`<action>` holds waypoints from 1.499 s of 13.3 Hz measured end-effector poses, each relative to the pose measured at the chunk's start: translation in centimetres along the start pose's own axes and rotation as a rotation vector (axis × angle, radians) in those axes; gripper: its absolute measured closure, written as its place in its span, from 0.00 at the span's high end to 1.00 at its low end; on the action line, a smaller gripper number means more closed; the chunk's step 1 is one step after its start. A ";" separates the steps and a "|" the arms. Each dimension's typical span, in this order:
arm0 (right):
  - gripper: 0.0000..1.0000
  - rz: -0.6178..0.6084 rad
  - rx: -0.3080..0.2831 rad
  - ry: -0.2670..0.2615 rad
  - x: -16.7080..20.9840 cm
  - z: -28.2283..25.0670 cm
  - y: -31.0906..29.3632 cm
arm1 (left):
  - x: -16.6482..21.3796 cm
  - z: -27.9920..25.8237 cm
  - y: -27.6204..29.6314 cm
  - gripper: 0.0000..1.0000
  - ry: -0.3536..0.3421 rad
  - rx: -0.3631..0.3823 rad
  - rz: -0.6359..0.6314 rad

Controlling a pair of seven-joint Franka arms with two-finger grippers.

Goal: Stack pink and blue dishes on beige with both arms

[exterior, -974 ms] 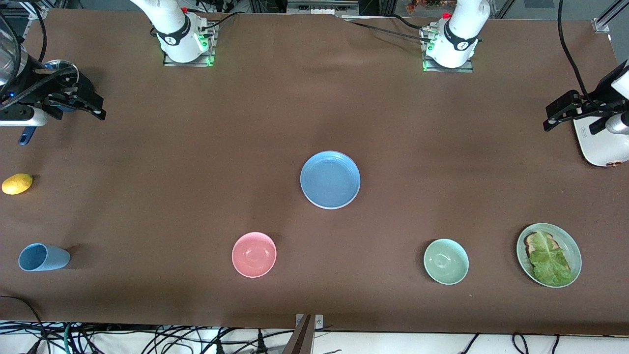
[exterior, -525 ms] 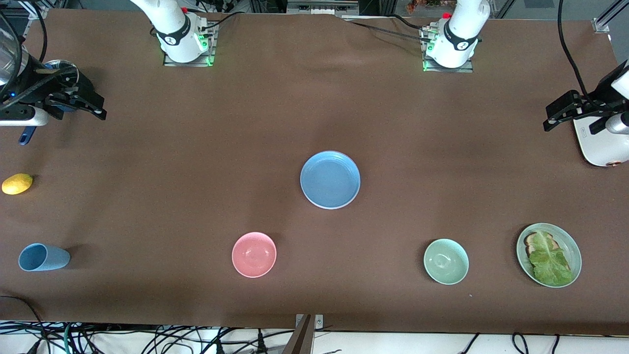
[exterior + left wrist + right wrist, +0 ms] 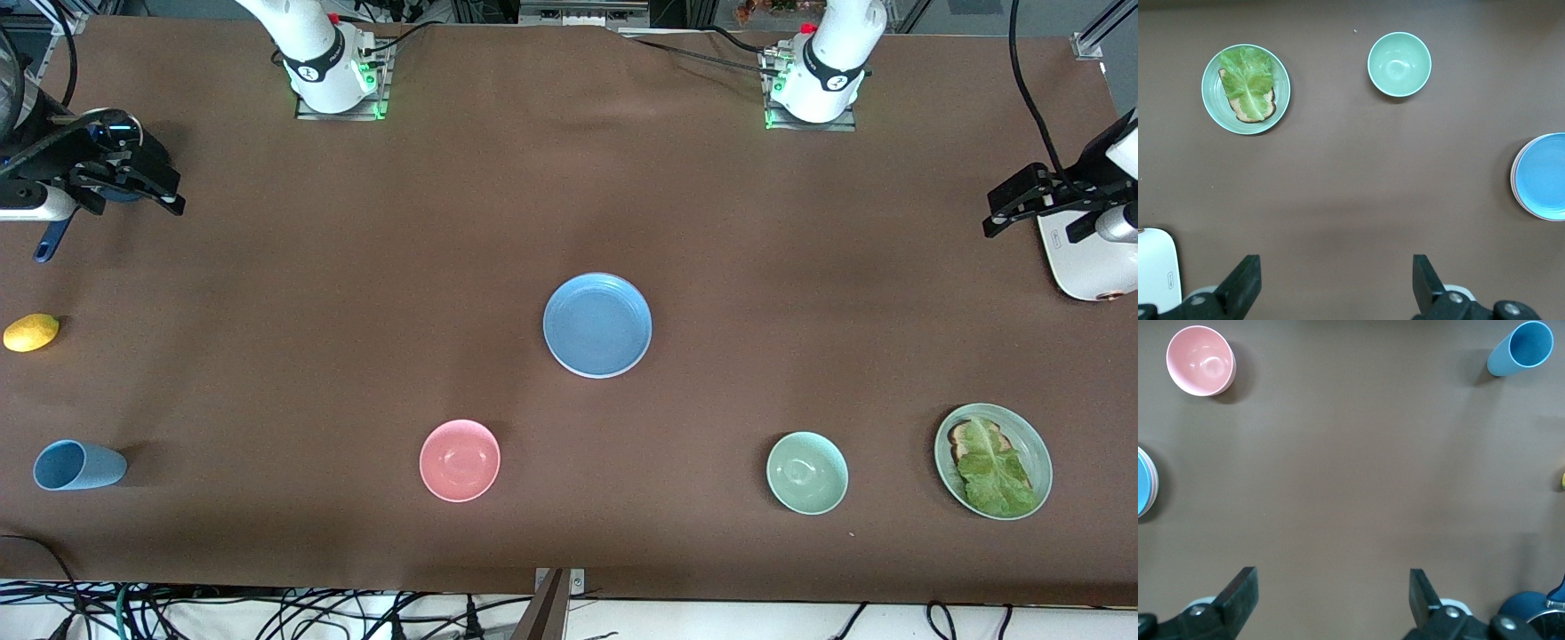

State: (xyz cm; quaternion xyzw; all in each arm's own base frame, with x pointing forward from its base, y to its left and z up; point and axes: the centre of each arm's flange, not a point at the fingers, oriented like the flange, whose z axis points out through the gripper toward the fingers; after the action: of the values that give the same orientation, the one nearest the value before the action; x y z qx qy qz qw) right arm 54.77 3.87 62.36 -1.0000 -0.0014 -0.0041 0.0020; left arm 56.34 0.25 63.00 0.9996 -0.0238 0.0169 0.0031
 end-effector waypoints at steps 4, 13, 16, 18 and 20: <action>1.00 -0.004 -0.001 -0.015 -0.2 0.1 -0.2 | 0.0 0.0 0.0 1.00 0.000 0.000 0.000; 1.00 -0.004 -0.001 -0.016 -0.1 0.1 -0.2 | 0.0 0.0 0.0 1.00 0.000 0.000 0.000; 1.00 -0.004 -0.001 -0.015 -0.1 0.1 -0.2 | 0.0 0.0 0.0 1.00 0.000 0.000 0.000; 1.00 -0.004 -0.001 -0.015 -0.1 0.1 -0.2 | 0.0 0.0 0.0 1.00 0.000 0.000 0.000; 1.00 -0.004 -0.001 -0.016 -0.1 0.1 -0.2 | 0.0 0.0 0.0 1.00 0.000 0.000 0.001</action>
State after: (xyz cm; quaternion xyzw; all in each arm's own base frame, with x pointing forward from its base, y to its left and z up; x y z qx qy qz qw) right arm 54.67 4.09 62.23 -1.0000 -0.0034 0.0038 0.0014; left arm 56.34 0.22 63.00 0.9996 -0.0241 0.0169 0.0031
